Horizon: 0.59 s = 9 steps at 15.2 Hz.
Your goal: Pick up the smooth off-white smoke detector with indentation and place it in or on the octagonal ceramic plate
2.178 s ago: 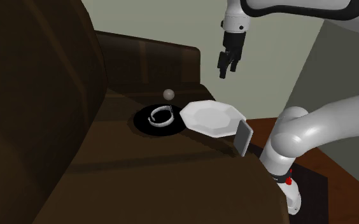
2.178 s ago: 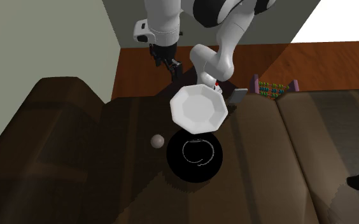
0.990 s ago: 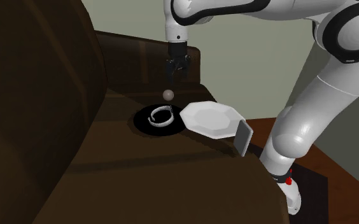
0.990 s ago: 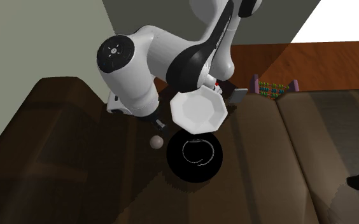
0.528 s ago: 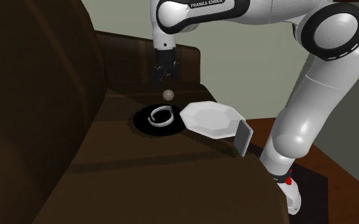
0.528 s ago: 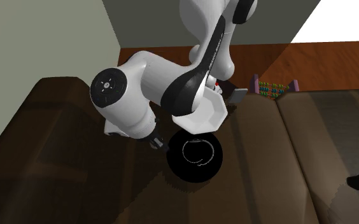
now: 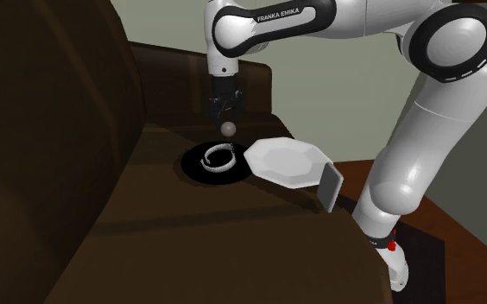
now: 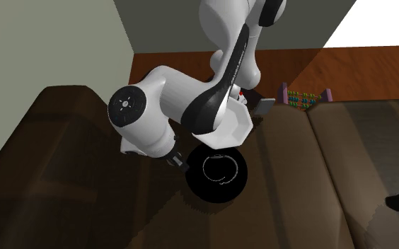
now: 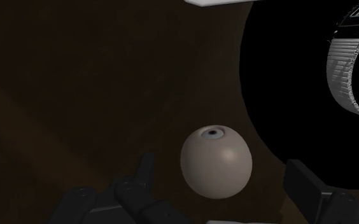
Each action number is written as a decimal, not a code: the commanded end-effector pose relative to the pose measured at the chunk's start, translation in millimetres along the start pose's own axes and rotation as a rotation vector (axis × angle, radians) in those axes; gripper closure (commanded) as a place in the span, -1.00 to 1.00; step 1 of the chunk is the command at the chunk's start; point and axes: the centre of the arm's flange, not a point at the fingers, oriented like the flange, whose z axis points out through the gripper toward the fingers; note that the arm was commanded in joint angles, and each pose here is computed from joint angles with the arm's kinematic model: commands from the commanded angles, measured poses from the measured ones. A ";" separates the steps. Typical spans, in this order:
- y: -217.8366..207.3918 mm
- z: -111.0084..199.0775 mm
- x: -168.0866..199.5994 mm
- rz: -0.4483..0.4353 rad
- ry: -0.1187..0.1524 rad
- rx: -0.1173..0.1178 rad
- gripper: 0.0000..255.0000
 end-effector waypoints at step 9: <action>0.0 0.2 0.1 0.000 0.000 0.000 1.00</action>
